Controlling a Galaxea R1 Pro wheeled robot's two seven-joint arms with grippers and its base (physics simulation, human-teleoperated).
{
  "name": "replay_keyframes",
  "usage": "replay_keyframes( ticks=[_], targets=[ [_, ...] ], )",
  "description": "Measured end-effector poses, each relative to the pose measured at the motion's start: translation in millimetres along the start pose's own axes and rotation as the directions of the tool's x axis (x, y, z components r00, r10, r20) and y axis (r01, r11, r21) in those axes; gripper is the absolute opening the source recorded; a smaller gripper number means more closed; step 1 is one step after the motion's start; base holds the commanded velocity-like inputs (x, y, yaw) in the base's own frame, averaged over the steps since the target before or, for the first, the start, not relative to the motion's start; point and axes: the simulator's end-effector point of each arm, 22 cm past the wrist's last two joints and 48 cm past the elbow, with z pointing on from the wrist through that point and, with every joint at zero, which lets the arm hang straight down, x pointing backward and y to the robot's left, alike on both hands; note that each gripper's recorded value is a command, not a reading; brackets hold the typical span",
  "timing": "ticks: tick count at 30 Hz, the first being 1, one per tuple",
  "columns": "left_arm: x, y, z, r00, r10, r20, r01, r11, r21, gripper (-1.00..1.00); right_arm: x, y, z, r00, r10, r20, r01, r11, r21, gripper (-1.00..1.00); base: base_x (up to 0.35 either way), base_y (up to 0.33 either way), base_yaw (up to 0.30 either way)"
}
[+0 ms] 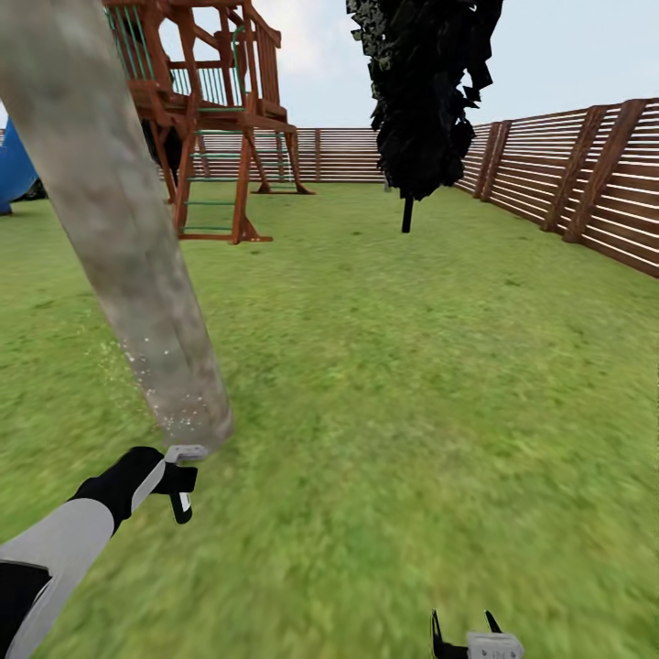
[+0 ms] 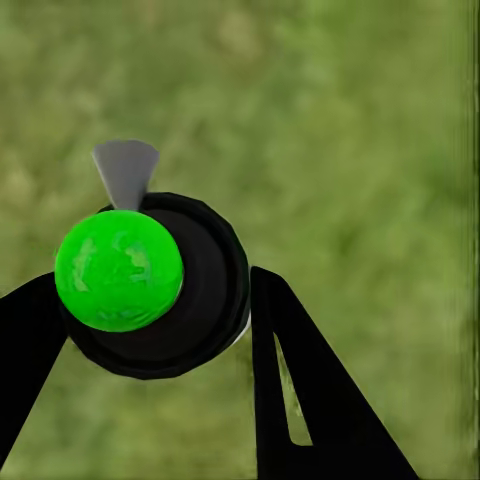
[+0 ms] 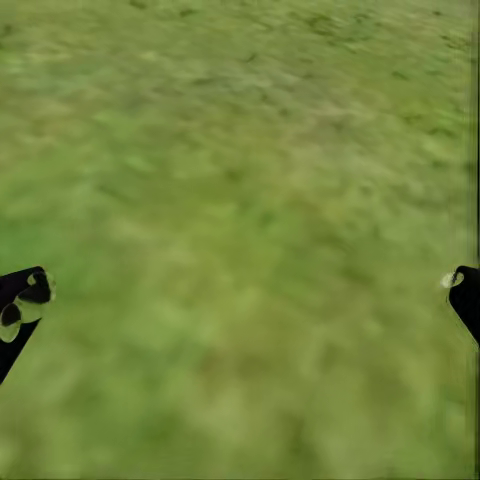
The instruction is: In the garden, pick up the pesticide atomizer on the floor and spray pesticide onto both trees until each tree trunk is fully covered.
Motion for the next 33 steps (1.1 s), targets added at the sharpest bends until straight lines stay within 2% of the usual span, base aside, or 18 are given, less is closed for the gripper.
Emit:
replay_keyframes(
  ticks=[28, 33],
  targets=[
    [-0.7, -3.2, 0.1, 1.0, 0.0, 0.002, 0.0, 1.0, 0.005, -1.0, 0.0, 0.2, 0.0, 1.0, 0.001, 0.0, -0.001, 1.0, 0.0, 1.0, 0.127, -0.271, 0.264],
    [-0.1, -2.6, 0.3, 1.0, 0.0, 0.0, 0.0, 1.0, 0.004, -1.0, 0.0, 0.3, 0.0, 1.0, 0.001, 0.0, -0.001, 1.0, 0.0, 1.0, 0.127, -0.271, 0.031]
  ],
)
